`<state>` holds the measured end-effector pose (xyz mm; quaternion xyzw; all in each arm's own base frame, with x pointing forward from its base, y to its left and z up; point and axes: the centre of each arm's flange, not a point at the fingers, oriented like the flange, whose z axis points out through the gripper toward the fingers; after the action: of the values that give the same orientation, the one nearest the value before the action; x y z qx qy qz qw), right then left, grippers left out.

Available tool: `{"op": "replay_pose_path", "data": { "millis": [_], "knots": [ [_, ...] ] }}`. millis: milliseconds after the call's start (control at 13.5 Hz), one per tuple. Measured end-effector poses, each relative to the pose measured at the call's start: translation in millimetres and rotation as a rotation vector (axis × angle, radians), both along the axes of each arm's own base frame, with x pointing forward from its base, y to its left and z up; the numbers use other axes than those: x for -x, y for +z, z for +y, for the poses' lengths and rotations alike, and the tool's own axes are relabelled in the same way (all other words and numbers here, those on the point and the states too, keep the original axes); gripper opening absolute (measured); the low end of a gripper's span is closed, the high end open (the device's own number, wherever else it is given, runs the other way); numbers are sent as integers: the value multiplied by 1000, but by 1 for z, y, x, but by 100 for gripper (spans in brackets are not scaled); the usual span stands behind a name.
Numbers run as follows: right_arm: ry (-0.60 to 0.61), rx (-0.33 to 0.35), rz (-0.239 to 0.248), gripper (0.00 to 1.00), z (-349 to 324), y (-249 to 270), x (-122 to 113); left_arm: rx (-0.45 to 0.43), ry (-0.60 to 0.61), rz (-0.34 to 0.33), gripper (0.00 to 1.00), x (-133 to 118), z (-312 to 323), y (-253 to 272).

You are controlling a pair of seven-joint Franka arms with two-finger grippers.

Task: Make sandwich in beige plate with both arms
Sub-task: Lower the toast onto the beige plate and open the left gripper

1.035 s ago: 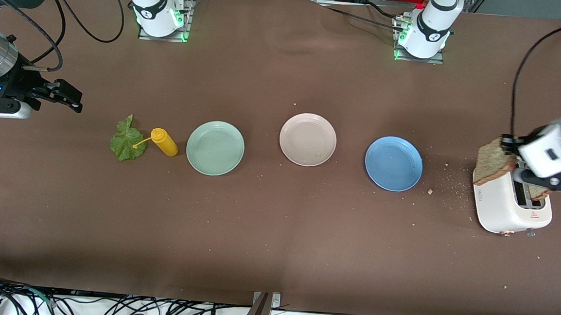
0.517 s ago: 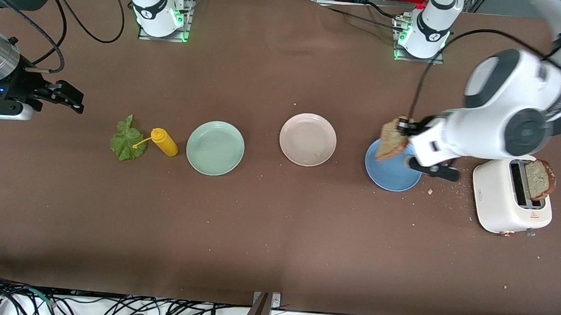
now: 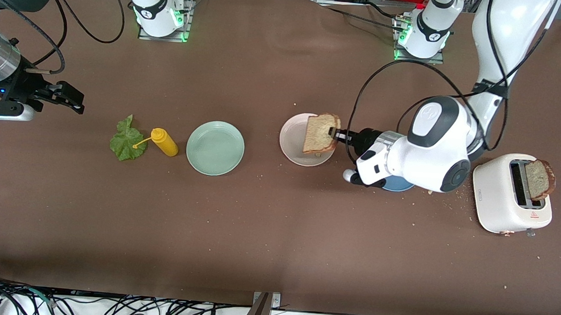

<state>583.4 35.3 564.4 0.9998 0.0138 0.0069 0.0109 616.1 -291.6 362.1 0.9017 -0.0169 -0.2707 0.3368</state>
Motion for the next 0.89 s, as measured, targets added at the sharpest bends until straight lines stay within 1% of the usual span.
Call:
{"op": "replay_pose_path", "data": {
  "millis": [148, 296, 443, 665, 887],
  "knots": [
    [0, 0, 2, 100, 0, -1, 0, 42, -13, 27, 8, 6, -18, -15],
    [0, 0, 3, 100, 0, -2, -1, 84, -53, 27, 8, 11, -30, -32],
    [0, 0, 3, 100, 0, -2, -1, 119, -84, 10, 8, 13, -29, -51],
    [0, 0, 3, 100, 0, -2, -1, 147, -116, -2, 8, 16, -22, -71],
    [0, 0, 4, 100, 0, -2, -1, 167, -130, -57, 8, 24, -17, -102]
  ]
}}
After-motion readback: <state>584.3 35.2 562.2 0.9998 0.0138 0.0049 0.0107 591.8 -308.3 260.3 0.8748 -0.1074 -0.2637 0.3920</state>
